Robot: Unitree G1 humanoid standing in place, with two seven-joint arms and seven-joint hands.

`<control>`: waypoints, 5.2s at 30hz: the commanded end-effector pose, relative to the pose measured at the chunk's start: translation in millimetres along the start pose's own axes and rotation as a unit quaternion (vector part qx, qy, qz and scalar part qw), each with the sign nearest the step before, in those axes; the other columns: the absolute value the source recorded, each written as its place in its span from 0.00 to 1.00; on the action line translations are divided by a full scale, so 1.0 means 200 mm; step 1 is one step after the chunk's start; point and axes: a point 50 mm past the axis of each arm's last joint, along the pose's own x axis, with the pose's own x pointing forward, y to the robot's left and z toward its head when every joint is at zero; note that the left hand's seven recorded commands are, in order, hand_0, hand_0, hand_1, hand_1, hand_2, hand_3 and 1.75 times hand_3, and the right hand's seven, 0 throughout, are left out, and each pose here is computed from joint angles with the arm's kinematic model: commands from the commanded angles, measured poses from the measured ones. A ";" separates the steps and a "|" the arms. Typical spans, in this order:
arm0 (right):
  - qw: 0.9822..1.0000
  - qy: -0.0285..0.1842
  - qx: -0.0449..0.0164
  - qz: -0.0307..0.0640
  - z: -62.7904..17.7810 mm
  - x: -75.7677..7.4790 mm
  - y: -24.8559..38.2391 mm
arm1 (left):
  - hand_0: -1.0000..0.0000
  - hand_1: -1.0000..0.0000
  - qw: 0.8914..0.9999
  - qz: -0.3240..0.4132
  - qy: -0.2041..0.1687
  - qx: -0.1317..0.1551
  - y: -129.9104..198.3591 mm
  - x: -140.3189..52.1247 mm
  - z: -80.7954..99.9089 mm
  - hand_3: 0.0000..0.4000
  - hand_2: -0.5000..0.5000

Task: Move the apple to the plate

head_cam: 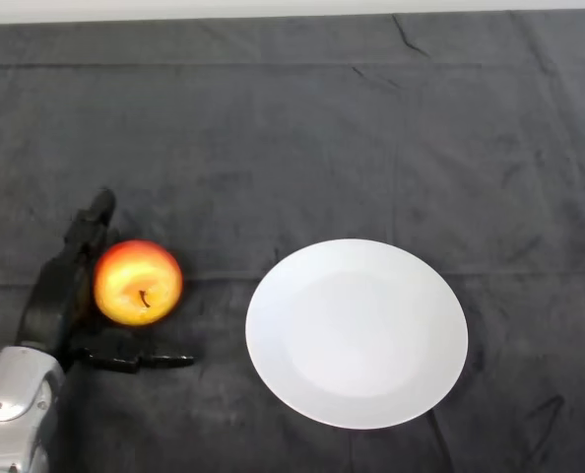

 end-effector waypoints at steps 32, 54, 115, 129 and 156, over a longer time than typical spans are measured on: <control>1.000 -0.020 -0.005 0.012 0.048 -0.007 0.032 | 0.15 0.00 0.999 -0.024 0.016 0.045 0.01 0.00 -0.01 1.00 0.58; 1.000 -0.020 -0.005 0.012 0.047 -0.007 0.031 | 0.00 0.00 0.984 0.027 -0.159 0.079 -0.15 0.04 0.31 1.00 0.50; 1.000 -0.020 -0.004 0.012 0.048 -0.007 0.032 | 1.00 1.00 0.956 -0.098 -0.241 0.137 -0.62 0.02 0.30 0.00 0.50; 1.000 -0.020 -0.004 0.012 0.048 -0.007 0.032 | 1.00 1.00 0.957 -0.087 -0.242 0.136 -0.57 0.02 0.31 0.00 0.50; 1.000 -0.020 -0.004 0.012 0.048 -0.007 0.032 | 1.00 1.00 0.963 0.019 -0.233 0.135 -0.12 -0.01 0.31 0.00 0.50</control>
